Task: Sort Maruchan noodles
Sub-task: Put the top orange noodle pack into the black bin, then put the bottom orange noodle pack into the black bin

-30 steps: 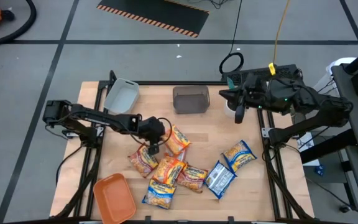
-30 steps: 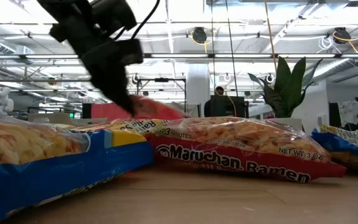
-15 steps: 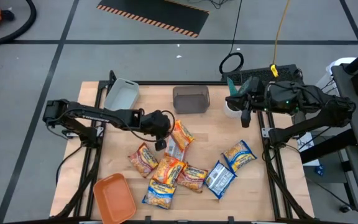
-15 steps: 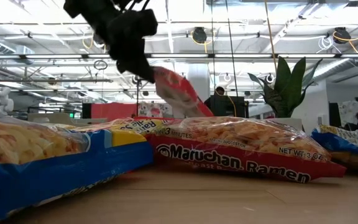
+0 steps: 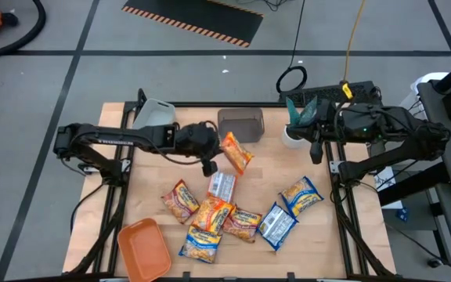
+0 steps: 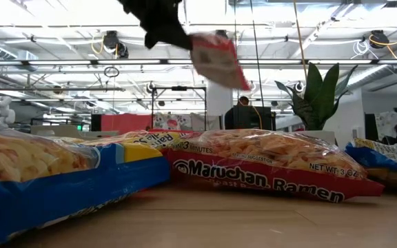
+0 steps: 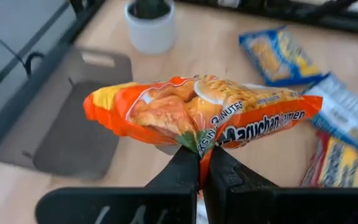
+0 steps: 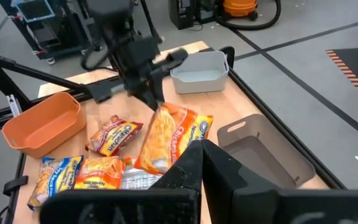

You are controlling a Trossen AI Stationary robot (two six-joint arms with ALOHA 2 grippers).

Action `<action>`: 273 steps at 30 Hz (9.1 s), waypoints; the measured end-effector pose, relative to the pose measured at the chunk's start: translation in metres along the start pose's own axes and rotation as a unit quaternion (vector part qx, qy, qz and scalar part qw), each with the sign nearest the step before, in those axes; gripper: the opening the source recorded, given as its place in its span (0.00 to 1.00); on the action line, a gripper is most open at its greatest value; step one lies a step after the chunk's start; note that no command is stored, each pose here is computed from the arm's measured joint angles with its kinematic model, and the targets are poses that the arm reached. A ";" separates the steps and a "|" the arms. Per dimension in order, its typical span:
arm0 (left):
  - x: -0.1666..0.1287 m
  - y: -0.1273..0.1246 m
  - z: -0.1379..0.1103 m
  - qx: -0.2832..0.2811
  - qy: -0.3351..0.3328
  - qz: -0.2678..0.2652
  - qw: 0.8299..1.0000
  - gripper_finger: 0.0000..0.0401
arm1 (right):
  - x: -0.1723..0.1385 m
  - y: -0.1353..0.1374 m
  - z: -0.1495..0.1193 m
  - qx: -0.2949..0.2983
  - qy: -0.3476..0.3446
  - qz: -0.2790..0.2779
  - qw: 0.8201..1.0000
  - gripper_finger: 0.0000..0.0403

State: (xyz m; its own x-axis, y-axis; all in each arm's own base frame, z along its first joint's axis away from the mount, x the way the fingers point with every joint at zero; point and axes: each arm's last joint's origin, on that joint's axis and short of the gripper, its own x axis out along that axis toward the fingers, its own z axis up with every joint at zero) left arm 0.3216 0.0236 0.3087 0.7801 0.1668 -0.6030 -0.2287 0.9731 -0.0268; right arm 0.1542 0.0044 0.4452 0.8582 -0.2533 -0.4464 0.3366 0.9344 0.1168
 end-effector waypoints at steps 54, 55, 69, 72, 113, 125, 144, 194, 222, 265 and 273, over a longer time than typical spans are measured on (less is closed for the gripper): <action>-0.119 0.045 0.080 0.235 -0.189 -0.074 0.951 0.01 | 0.125 0.007 0.044 0.236 -0.094 0.041 0.966 0.48; -0.119 0.045 0.080 0.235 -0.189 -0.074 0.951 0.01 | 0.126 0.006 0.046 0.237 -0.099 0.043 0.965 0.50; -0.118 0.047 0.081 0.225 -0.185 -0.047 0.955 0.01 | 0.125 -0.014 0.050 0.207 -0.073 0.110 0.970 0.51; -0.118 0.048 0.081 0.214 -0.181 -0.028 0.960 0.01 | 0.122 -0.023 0.052 0.205 -0.076 0.113 0.969 0.59; -0.064 0.037 0.102 0.141 -0.241 0.014 0.960 0.01 | 0.120 -0.071 0.047 -0.007 -0.041 0.227 0.973 0.41; -0.064 0.039 0.102 0.099 -0.239 0.037 0.965 0.06 | 0.119 -0.072 0.047 0.003 -0.038 0.239 0.970 0.31; -0.093 0.059 0.084 -0.138 -0.176 0.104 0.969 0.64 | 0.120 -0.082 0.050 0.081 -0.049 0.132 0.987 0.29; -0.055 0.039 0.002 -0.238 0.009 0.043 0.970 0.64 | 0.202 -0.130 -0.101 0.345 -0.157 -0.189 0.906 0.30; -0.041 0.040 0.002 -0.290 -0.078 0.056 0.952 0.64 | 0.250 -0.135 -0.137 0.338 -0.134 -0.191 0.912 0.30; -0.031 0.039 -0.030 -0.298 0.092 0.077 0.947 0.64 | 0.194 -0.124 -0.117 0.250 -0.074 -0.173 0.950 0.53; -0.031 0.038 -0.030 -0.276 0.122 -0.010 0.953 0.64 | 0.166 -0.106 -0.103 0.287 -0.092 -0.076 0.950 0.53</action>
State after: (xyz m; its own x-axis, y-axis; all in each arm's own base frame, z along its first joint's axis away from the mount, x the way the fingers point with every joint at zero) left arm 0.2710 0.0505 0.3026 0.6444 0.0414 -0.7635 -0.5392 0.7326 -0.4154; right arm 0.2212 -0.1109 0.2670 0.8177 -0.4641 -0.3405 0.5734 0.6052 0.5521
